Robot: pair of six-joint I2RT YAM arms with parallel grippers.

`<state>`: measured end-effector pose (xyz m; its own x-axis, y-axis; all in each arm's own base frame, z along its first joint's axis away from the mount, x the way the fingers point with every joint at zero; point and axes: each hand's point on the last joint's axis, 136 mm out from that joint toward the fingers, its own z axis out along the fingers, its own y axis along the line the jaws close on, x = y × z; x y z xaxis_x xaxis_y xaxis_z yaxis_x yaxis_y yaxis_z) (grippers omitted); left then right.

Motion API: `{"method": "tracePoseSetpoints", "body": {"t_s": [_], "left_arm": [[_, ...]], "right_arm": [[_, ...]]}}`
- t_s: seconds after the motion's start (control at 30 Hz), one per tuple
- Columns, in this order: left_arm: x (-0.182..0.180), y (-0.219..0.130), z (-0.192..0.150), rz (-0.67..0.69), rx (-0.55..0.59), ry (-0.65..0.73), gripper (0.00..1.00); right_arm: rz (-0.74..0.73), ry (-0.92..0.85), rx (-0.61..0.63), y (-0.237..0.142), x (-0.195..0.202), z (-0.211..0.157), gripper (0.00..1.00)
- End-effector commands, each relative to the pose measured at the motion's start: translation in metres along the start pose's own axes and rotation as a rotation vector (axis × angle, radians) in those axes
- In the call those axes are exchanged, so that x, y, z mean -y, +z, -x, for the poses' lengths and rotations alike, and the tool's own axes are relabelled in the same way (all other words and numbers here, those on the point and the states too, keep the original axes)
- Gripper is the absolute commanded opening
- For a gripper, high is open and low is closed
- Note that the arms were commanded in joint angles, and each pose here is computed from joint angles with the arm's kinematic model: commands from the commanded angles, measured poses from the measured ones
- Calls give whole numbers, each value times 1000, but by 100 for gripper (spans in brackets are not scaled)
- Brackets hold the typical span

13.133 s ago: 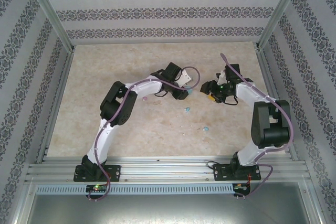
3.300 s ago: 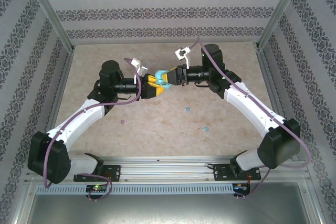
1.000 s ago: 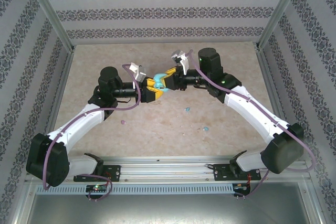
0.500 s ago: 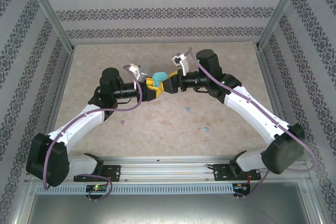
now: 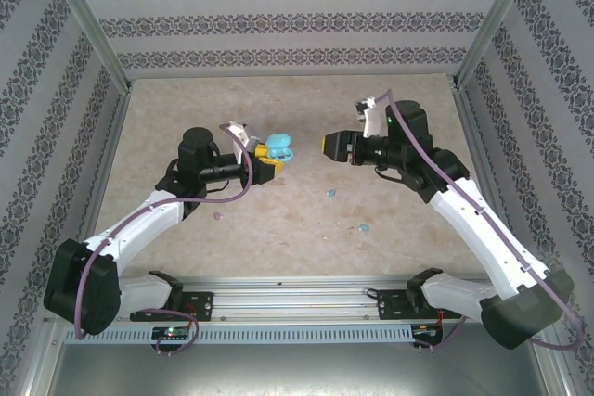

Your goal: Insert the wireless bluetooth earbuds into the charging case

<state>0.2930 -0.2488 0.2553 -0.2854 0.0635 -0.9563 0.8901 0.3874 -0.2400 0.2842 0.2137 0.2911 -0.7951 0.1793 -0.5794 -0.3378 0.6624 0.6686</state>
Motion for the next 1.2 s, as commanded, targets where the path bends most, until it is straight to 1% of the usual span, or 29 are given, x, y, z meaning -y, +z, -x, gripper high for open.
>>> {"method": "tracePoseSetpoints", "body": {"t_s": [0.0,0.1,0.2,0.4,0.47,0.6,0.77,1.17], "left_arm": [[1,-3,1,13,7,33,17],[0,-2,-1,13,4,36,17],[-1,-2,-4,13,-9,37,17],[-3,-1,-9,15,-28,36,17],[-3,-1,-11,17,-30,33,17],[-4,0,-15,19,-32,32,17],[-5,0,-19,24,-35,30,17],[-9,4,-22,26,-42,31,17]], "right_arm": [[-180,314,-50,13,61,-33,52],[-262,441,-72,26,95,-60,46],[-313,510,-89,40,119,-79,41],[-386,540,-153,67,147,-99,41],[-397,549,-168,76,154,-104,40],[-437,558,-199,91,168,-111,34],[-464,570,-234,105,179,-120,33],[-489,579,-257,119,193,-129,29]]}}
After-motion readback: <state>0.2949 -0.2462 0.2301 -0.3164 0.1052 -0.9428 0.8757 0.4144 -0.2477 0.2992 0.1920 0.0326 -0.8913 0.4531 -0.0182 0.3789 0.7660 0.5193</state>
